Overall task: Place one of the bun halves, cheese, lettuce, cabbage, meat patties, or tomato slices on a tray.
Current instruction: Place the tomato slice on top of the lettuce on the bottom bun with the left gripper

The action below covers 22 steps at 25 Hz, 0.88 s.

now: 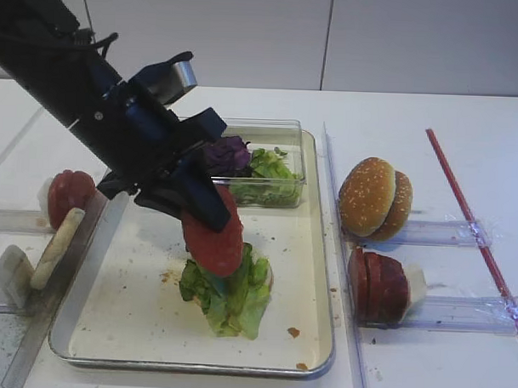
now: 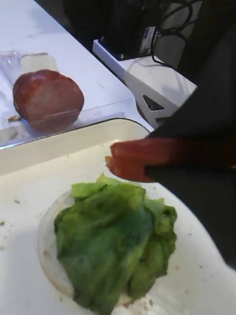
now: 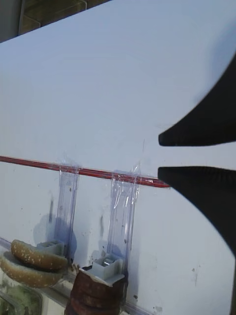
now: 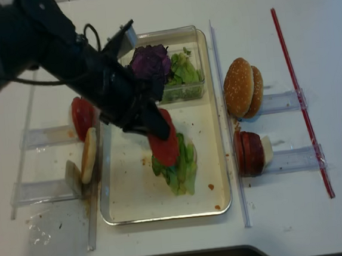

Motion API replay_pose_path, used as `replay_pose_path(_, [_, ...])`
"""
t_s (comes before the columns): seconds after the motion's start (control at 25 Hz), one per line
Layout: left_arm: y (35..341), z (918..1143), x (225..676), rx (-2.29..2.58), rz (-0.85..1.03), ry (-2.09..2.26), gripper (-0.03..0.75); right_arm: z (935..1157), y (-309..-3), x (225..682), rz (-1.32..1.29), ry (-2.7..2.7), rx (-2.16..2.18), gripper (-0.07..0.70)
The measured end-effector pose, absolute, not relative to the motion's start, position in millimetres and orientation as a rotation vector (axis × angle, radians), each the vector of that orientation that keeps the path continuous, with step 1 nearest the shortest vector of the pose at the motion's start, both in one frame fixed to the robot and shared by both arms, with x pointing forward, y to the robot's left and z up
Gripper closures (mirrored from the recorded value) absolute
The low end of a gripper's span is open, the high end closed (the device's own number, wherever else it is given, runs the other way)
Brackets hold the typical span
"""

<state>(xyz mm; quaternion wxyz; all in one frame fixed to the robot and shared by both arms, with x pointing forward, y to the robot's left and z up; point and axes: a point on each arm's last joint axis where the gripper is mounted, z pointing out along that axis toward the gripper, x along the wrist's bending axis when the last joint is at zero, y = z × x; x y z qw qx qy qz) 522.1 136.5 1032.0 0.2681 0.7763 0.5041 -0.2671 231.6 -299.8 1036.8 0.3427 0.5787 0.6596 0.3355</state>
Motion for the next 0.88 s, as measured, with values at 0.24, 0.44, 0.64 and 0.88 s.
replay_pose_path(0.24, [128, 1000, 536, 2.095, -0.798, 1.285, 0.661, 1037, -300, 232, 0.872, 1.715, 1.504, 0.49])
replay_pose_path(0.44, [122, 982, 543, 2.072, -0.842, 1.248, 0.661, 1037, -300, 232, 0.872, 1.715, 1.504, 0.49])
replay_pose_path(0.64, [119, 975, 546, 2.048, -0.859, 1.235, 0.661, 1037, -300, 232, 0.872, 1.715, 1.504, 0.49])
replay_pose_path(0.88, [118, 969, 548, 2.042, -0.877, 1.249, 0.661, 1037, -300, 232, 0.872, 1.715, 1.504, 0.49])
